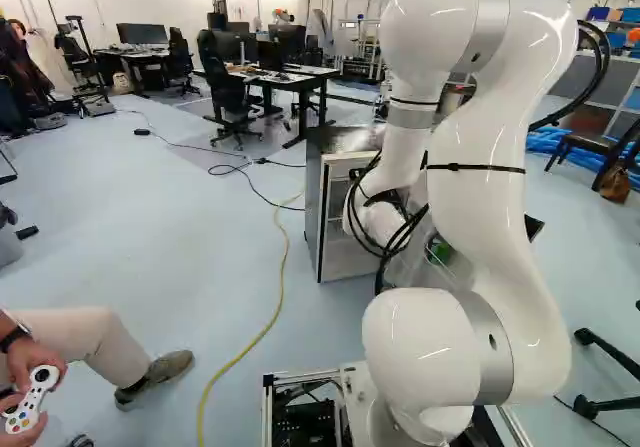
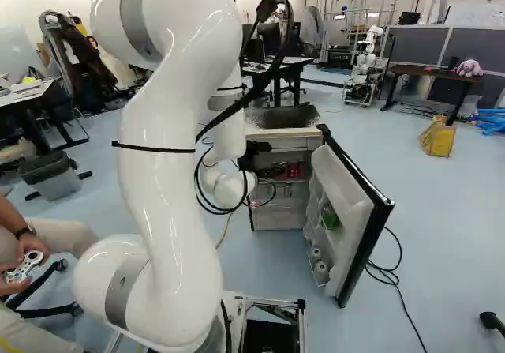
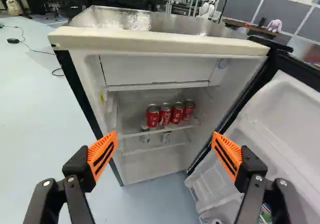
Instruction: Grab a drink from the fridge
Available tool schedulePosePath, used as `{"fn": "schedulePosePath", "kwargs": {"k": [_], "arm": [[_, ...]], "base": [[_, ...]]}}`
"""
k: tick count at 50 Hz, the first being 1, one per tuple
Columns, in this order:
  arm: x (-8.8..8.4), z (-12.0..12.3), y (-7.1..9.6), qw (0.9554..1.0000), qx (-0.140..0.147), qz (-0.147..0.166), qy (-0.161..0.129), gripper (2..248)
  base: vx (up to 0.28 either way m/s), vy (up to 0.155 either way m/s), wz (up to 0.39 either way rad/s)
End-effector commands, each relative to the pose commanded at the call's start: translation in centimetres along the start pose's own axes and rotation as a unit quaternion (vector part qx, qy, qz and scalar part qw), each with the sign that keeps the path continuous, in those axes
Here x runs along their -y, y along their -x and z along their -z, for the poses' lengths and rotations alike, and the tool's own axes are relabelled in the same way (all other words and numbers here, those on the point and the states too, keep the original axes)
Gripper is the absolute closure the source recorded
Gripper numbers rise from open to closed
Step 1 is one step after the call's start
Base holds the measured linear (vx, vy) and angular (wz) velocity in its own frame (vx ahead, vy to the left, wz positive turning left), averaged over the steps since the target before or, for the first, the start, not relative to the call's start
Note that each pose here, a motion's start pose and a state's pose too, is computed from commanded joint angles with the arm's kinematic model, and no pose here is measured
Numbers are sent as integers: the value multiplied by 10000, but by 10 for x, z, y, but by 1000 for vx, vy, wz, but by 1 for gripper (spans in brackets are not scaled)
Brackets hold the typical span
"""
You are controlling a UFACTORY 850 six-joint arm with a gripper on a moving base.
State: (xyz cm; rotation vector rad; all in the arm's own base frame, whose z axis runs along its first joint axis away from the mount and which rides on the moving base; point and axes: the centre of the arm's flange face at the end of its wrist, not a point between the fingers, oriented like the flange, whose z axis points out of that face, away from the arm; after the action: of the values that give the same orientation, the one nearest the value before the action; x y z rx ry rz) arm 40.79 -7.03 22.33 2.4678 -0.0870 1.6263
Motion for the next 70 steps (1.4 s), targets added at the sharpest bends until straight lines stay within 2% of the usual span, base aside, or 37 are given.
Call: {"fn": "schedulePosePath", "kwargs": {"k": [20,55,70], "arm": [[-4,-37,20,9987,241,128,-434,3],[-21,-104,52,9991,301,52,-285,3],[-21,-117,68,9989,380,40,-284,3]], "base": [[0,0,0],[0,0,0],[0,0,0]]}}
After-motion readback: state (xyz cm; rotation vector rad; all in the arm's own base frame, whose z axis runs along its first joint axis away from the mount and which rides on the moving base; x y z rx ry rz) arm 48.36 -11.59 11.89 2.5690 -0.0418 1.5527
